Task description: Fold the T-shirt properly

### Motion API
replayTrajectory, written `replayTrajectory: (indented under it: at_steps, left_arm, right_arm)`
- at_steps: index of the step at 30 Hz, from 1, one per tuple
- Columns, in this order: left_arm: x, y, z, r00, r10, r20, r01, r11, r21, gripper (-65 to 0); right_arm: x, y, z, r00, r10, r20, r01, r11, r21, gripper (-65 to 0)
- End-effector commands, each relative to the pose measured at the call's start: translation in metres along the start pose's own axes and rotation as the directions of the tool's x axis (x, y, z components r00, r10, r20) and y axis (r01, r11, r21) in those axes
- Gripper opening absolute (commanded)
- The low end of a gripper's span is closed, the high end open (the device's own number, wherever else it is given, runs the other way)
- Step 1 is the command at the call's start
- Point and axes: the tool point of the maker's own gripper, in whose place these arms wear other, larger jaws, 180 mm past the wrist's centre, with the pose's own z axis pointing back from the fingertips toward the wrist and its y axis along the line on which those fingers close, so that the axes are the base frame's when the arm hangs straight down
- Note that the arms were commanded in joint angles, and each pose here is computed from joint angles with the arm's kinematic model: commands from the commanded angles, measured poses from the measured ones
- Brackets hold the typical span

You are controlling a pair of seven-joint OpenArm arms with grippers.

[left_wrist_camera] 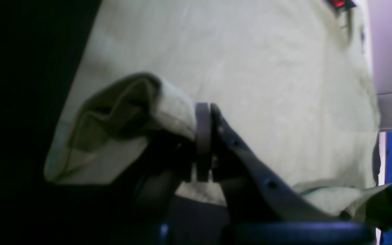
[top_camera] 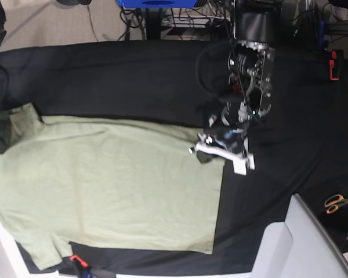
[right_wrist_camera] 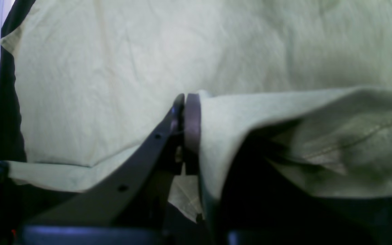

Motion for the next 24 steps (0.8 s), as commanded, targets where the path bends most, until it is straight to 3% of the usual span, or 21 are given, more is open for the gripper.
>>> replayTrajectory:
  at_steps: [1, 7, 12, 17, 24]
  left_arm:
    - [0.02, -0.011, -0.001, 0.998, -0.01, 0.054, 0.011, 0.999, -0.03, -65.0]
    - [0.025, -0.01, -0.014, 0.999, -0.004, 0.041, 0.005, 1.0, -0.021, -65.0]
    - [0.034, -0.013, -0.023, 0.999, -0.004, 0.045, 0.005, 1.0, -0.022, -65.0]
    - [0.048, -0.01, -0.027, 0.994, 0.001, 0.112, 0.001, 1.0, -0.013, -65.0]
    - [0.043, -0.004, -0.035, 0.996, 0.006, 0.094, -0.007, 1.0, 0.004, -65.0]
  right_arm:
    - [0.036, 0.007, 0.006, 0.995, 0.035, 0.088, -0.036, 0.999, 0.016, -64.4]
    - [0.04, 0.016, -0.015, 0.991, -0.015, 0.132, 0.008, 0.999, 0.049, -64.4]
    - [0.051, 0.018, -0.015, 0.982, -0.021, 0.185, 0.011, 0.999, 0.053, -64.4]
    - [0.064, 0.02, -0.014, 0.963, -0.03, 0.267, 0.015, 0.998, 0.059, -64.4]
    - [0.073, 0.019, -0.011, 0.946, -0.034, 0.322, 0.016, 0.998, 0.059, -64.5]
